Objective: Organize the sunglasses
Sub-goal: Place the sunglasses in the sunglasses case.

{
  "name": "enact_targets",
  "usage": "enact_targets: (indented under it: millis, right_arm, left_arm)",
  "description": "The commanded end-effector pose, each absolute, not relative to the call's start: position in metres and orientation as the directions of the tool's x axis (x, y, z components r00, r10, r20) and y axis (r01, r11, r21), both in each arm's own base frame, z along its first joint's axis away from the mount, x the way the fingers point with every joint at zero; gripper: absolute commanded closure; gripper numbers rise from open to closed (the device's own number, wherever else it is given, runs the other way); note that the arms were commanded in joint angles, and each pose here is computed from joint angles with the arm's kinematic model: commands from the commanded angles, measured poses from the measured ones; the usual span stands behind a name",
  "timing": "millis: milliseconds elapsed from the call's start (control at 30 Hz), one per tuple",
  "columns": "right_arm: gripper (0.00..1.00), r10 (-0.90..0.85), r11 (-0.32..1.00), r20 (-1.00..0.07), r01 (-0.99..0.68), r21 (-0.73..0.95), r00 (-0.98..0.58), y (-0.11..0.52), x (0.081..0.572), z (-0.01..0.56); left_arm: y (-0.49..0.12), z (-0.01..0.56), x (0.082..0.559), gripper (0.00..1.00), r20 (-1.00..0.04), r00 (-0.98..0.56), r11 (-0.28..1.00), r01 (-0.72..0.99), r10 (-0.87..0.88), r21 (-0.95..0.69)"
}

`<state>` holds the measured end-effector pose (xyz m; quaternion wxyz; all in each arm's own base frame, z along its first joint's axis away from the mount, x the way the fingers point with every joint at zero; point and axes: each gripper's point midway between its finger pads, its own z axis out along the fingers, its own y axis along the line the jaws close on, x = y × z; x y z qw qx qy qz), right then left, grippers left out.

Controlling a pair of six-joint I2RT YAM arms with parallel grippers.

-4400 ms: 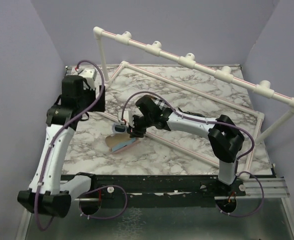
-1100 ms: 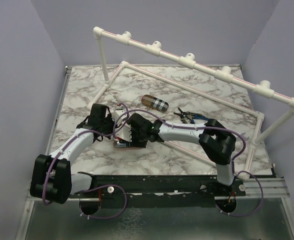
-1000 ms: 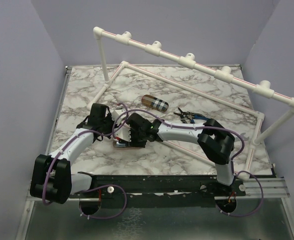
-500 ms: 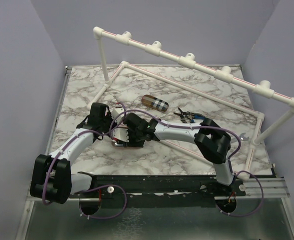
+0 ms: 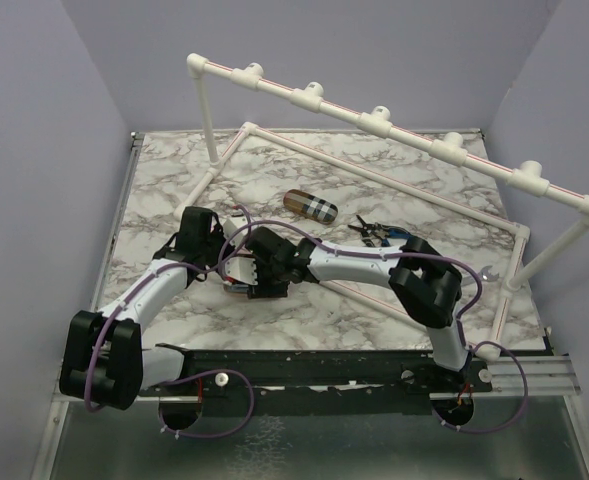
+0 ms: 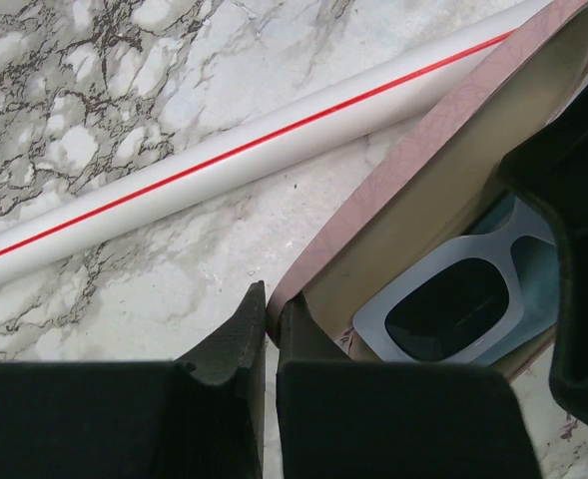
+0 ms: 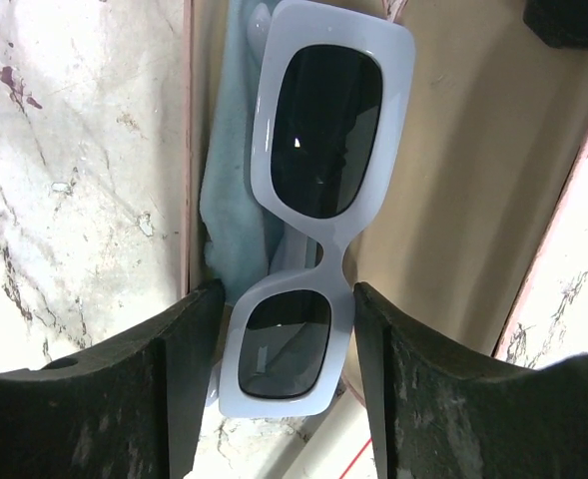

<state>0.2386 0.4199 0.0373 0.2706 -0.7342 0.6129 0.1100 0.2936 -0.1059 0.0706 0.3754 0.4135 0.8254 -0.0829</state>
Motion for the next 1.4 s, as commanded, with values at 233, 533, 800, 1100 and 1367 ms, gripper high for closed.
enact_targets:
  millis: [233, 533, 800, 1100, 1367]
  right_arm:
    - [0.37, -0.703, 0.058, -0.690, -0.954, -0.294, 0.170, 0.441, 0.244, 0.102]
    - [0.37, -0.724, 0.124, -0.675, -0.936, -0.331, 0.143, 0.427, 0.253, 0.096]
    - [0.36, -0.742, 0.225, -0.660, -0.885, -0.408, 0.116, 0.398, 0.266, 0.110]
    - [0.36, -0.609, 0.365, -0.793, -0.880, -0.305, 0.022, 0.384, 0.258, 0.150]
    - [0.39, -0.360, 0.603, -0.912, -0.795, -0.069, -0.194, 0.354, 0.262, 0.167]
  left_arm:
    - [-0.123, 0.068, 0.285, 1.00, -0.705, -0.282, 0.571, 0.794, 0.651, 0.210]
    - [-0.116, 0.074, 0.295, 1.00, -0.703, -0.285, 0.604, 0.755, 0.651, 0.254]
    - [-0.105, 0.075, 0.304, 1.00, -0.677, -0.340, 0.654, 0.704, 0.652, 0.276]
    - [-0.100, 0.079, 0.310, 1.00, -0.662, -0.388, 0.687, 0.674, 0.641, 0.270]
    - [-0.088, 0.067, 0.303, 1.00, -0.601, -0.423, 0.678, 0.675, 0.678, 0.290]
